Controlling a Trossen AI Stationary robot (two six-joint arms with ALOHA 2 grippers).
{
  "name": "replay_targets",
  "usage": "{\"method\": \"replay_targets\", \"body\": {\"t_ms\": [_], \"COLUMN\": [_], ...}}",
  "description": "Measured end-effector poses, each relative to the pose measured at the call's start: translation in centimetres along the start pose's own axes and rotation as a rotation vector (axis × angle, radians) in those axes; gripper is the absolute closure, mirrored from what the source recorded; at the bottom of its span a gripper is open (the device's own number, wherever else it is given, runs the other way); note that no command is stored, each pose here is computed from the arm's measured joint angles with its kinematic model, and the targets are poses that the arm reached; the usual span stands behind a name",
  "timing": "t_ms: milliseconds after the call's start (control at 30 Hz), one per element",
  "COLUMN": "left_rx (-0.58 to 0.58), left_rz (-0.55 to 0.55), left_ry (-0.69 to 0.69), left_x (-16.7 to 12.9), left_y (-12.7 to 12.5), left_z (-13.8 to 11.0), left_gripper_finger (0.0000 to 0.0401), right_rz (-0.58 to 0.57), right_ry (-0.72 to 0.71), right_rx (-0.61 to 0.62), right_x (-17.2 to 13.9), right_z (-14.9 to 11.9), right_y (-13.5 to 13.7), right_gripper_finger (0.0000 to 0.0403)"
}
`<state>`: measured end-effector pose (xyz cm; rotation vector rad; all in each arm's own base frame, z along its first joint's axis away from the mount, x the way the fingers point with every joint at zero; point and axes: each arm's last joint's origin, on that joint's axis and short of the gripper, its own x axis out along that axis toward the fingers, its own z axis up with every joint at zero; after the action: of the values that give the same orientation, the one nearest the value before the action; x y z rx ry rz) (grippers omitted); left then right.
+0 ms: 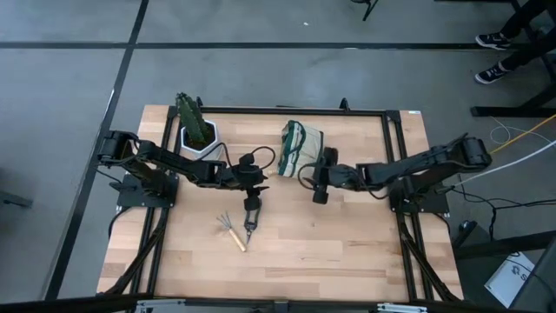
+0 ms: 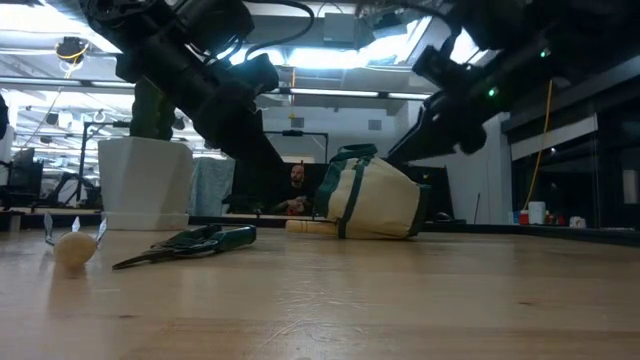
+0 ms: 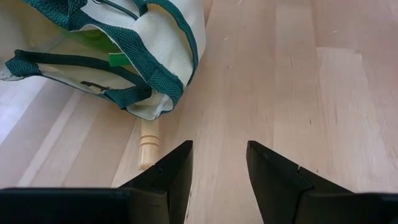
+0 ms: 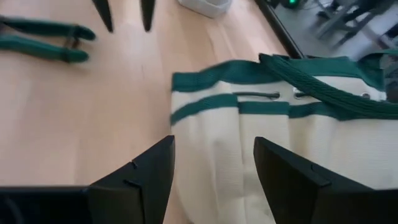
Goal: Pick & Place Garden tools in Gardening bag
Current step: Move the gardening bag to the center of the table
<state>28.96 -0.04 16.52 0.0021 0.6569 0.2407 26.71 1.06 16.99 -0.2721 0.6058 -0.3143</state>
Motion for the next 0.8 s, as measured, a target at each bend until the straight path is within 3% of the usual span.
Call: {"method": "replay_targets", "body": {"t_ms": [233, 400, 600, 800], "left_rx": [0.0, 0.0, 0.0, 0.0], "left_rz": [0.0, 0.0, 0.0, 0.0], "left_ry": [-0.001, -0.002, -0.002, -0.002], "left_x": [0.0, 0.0, 0.0, 0.0], "left_y": [0.0, 0.0, 0.0, 0.0], "left_z": [0.0, 0.0, 0.0, 0.0], "left_gripper_finger": [0.0255, 0.0254, 0.0256, 0.0256], "right_rz": [-0.01, -0.108, -0.1, -0.099], "right_ry": [-0.018, -0.007, 0.03, 0.051], "right_rx": [-0.068, -0.082, -0.138, -0.149], "right_x": [1.7, 2.7, 3.4, 3.9], "right_z": [-0.5, -1.0, -1.8, -2.3], "right_y": [0.8, 1.0, 1.5, 1.8], "right_gripper_finger": [0.0183, 0.0183, 0.0186, 0.025]}}
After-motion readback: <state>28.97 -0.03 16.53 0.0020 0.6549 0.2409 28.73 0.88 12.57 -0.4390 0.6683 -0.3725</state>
